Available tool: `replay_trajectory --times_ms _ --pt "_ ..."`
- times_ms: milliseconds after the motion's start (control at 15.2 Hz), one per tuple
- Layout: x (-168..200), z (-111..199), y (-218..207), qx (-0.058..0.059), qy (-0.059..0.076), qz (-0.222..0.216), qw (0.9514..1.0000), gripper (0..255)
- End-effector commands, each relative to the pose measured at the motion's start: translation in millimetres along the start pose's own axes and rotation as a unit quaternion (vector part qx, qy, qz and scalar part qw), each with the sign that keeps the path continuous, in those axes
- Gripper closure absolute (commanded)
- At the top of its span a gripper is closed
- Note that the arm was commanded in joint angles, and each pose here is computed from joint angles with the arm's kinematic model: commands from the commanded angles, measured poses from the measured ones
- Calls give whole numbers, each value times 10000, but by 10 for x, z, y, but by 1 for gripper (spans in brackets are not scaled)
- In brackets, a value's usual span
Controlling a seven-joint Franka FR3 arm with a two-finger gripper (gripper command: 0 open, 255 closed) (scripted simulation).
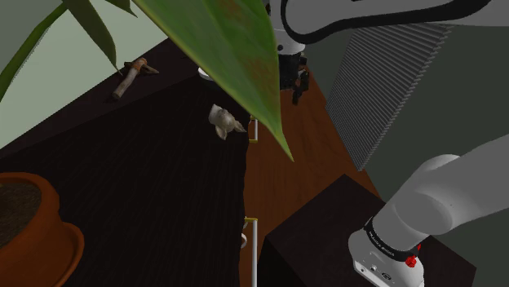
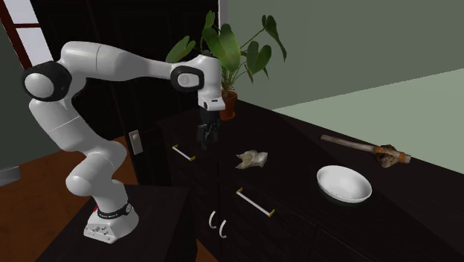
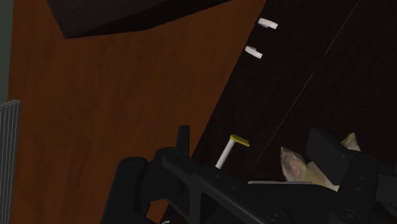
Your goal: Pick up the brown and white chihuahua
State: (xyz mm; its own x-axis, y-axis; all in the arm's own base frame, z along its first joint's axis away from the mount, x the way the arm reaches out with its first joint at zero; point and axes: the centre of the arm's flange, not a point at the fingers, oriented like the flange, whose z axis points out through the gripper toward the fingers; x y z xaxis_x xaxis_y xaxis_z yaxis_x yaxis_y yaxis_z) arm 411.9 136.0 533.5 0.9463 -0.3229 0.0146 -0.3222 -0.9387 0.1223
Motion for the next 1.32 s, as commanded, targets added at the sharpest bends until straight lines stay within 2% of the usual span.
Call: replay_trajectory --times_ms 0,396,858,1254 --pt "87 85 -247 33 -41 137 9999 0" --pt "452 360 -888 110 -162 520 9985 0" --pt "930 679 -1602 200 -302 965 9947 0" --pt "943 952 -1657 203 -307 980 9945 0"
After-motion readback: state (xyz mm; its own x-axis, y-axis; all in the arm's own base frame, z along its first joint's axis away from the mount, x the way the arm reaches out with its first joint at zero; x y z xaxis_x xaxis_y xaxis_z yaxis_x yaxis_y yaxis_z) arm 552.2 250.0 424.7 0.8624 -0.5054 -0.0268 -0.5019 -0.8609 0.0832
